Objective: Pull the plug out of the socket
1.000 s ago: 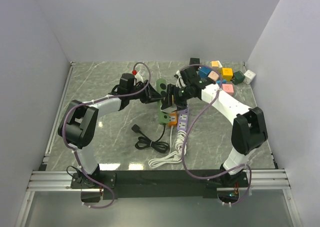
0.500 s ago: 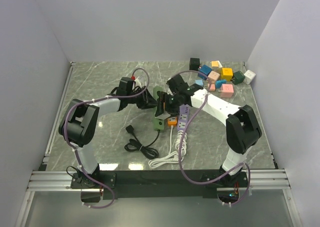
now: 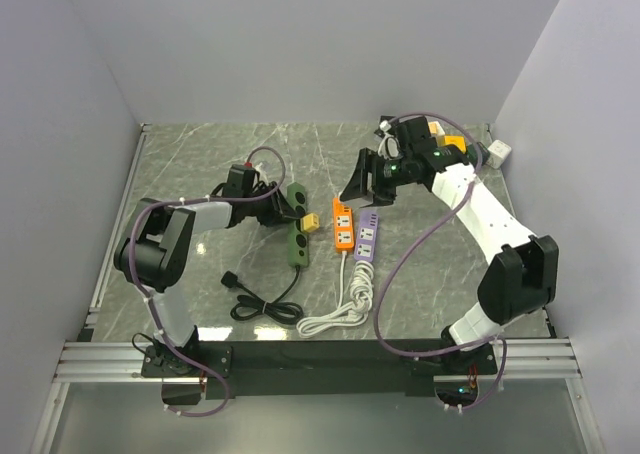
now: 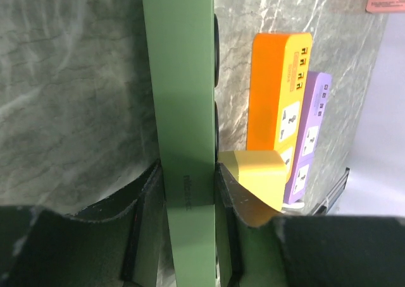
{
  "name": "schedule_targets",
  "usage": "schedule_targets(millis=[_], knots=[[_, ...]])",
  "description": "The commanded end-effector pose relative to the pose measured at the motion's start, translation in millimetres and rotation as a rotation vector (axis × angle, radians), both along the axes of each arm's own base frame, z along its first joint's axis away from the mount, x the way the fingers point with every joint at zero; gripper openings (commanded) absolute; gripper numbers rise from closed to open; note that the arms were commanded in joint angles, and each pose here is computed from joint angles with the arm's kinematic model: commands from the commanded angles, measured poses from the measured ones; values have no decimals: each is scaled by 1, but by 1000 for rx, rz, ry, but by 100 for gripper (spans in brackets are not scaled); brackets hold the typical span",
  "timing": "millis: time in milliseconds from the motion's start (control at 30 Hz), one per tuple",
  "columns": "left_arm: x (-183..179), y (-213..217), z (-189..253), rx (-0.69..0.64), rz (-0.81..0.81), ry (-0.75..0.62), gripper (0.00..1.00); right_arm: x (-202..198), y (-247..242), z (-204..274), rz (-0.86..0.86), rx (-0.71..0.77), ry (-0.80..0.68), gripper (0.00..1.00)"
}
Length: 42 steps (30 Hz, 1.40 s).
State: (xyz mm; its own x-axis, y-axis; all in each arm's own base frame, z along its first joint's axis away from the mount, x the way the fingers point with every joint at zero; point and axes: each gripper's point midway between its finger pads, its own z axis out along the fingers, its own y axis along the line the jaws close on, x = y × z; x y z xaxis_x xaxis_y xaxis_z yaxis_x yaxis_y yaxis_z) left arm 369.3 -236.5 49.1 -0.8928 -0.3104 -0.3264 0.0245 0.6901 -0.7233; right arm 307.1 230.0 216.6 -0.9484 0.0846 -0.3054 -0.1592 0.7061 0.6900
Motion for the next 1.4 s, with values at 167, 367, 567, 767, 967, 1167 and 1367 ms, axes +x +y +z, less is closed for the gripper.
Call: schedule_targets(millis=[167,367,567,767,967,1167,1367], knots=[[4,-10,20,-27,-51,-80,0,116,-92,-18,-542,-144,-92,0],[-3,-11,28,-47,-63,-82,1,208,-176,-29,-882,-182,-86,0],[-6,-9,36,-45,-56,-86,0,262,-242,-50,-1076,-50,-18,0],[-2,-8,40,-27,-56,-90,1,299,-258,-59,-1060,-3,10,43],[4,-13,43,-49,-61,-84,0,299,-272,-43,-1081,26,0,79],[7,-15,42,-60,-61,-88,1,247,-272,14,-1054,7,-92,88],[9,-17,45,-67,-68,-93,1,190,-220,33,-810,-18,-164,88]])
